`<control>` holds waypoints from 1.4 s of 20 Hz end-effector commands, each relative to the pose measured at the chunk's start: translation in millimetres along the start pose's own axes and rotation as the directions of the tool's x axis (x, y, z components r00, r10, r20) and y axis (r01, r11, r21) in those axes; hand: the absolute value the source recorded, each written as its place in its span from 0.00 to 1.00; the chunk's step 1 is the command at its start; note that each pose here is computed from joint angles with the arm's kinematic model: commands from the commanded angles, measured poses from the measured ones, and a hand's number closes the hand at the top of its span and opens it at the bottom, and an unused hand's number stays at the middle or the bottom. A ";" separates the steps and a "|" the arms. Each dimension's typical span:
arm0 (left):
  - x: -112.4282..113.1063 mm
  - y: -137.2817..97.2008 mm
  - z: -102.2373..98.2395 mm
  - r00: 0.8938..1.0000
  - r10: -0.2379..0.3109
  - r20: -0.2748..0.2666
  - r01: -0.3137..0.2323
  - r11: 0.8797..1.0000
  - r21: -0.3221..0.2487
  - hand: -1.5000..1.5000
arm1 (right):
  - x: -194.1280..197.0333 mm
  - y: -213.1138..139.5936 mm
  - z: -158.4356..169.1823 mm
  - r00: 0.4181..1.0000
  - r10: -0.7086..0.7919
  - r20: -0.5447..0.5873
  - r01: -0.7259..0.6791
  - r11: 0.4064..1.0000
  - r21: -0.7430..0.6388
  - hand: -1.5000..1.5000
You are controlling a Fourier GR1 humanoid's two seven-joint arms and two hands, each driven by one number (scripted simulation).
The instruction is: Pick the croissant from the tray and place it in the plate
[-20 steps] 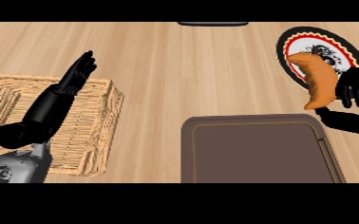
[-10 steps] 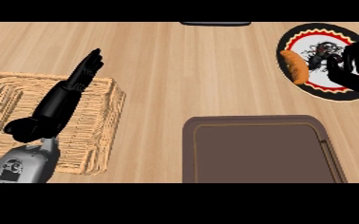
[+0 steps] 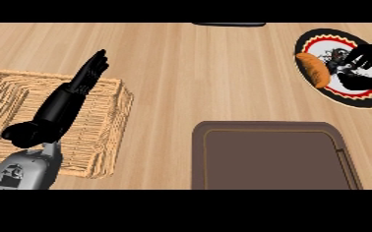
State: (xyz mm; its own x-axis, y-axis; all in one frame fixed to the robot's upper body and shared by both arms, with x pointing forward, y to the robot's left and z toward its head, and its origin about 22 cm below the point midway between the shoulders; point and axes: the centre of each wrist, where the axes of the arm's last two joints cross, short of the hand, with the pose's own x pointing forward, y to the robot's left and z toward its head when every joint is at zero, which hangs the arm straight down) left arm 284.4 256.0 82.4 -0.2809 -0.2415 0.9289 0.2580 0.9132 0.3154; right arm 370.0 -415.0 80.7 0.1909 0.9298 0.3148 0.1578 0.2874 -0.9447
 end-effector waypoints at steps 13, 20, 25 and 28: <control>1.3 -7.2 3.2 1.000 0.022 0.001 -0.022 1.000 -0.012 0.50 | -17.4 5.2 -14.2 0.941 -0.260 0.217 0.286 0.953 -0.097 0.00; 1.9 8.9 2.4 1.000 -0.001 -0.013 0.001 1.000 0.026 0.50 | -51.4 -9.4 -2.8 0.707 -0.665 0.240 0.678 0.734 0.038 0.00; -2.7 -2.0 8.2 1.000 0.006 -0.013 -0.006 1.000 0.005 0.50 | -74.6 -44.4 -0.2 0.554 -0.809 0.198 0.812 0.577 0.089 0.00; 1.0 -0.7 5.3 1.000 -0.021 -0.001 0.021 1.000 0.017 0.50 | -107.3 -60.9 19.1 0.505 -0.841 0.194 0.844 0.528 0.093 0.00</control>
State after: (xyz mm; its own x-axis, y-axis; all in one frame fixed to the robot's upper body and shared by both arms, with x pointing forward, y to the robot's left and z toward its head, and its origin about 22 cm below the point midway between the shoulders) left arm 279.4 261.0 79.7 -0.2728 -0.2453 0.9303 0.2421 0.9183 0.3131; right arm 345.9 -498.2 94.4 -0.1945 0.3634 0.9111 0.1801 0.9263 -0.3310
